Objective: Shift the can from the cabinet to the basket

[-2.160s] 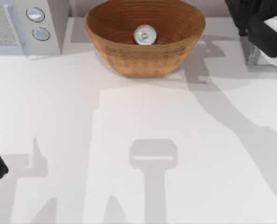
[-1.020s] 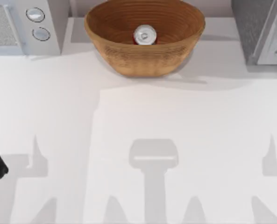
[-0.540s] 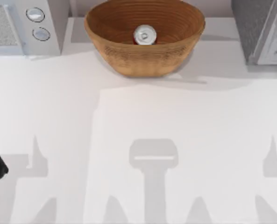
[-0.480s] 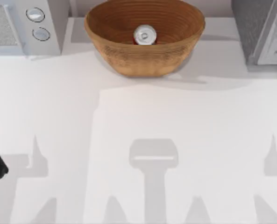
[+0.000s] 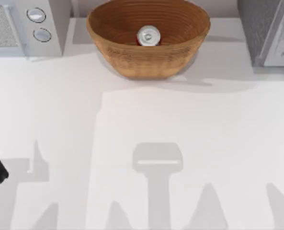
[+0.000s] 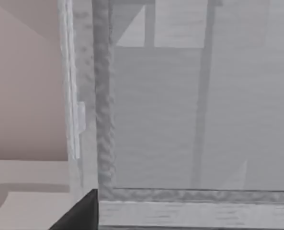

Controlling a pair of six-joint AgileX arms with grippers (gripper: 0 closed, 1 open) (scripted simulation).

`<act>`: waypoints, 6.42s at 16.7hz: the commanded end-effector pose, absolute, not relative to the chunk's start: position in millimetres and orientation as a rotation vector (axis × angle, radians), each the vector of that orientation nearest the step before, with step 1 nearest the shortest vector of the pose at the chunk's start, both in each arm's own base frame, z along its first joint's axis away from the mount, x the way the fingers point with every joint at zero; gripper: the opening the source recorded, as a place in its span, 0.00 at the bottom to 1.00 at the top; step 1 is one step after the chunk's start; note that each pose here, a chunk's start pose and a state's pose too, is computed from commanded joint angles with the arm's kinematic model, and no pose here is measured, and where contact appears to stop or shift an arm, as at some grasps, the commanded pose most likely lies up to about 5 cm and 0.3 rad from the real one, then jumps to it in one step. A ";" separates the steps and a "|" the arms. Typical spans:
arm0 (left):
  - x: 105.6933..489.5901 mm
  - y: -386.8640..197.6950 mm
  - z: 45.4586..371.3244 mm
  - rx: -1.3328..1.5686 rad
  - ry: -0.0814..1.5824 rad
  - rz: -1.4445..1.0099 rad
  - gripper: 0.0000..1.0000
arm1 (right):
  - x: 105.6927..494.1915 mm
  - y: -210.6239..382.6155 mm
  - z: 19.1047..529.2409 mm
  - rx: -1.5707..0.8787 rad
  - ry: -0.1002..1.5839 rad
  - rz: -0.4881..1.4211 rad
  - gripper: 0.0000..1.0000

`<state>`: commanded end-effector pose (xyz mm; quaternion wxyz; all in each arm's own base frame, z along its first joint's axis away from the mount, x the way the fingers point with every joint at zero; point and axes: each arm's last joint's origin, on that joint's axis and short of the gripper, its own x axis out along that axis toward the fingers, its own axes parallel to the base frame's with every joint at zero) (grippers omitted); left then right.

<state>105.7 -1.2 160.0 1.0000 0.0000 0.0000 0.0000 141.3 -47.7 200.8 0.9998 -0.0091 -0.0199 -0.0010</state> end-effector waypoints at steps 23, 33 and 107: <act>105.7 -1.2 160.0 0.000 0.000 0.000 1.00 | 159.7 -211.4 171.4 -0.005 -0.002 0.006 1.00; 105.7 -1.2 160.0 0.000 0.000 0.000 1.00 | 189.0 -277.6 331.8 0.018 0.013 0.002 1.00; 105.7 -1.2 160.0 0.000 0.000 0.000 1.00 | 142.3 17.1 341.4 -0.015 0.039 -0.020 1.00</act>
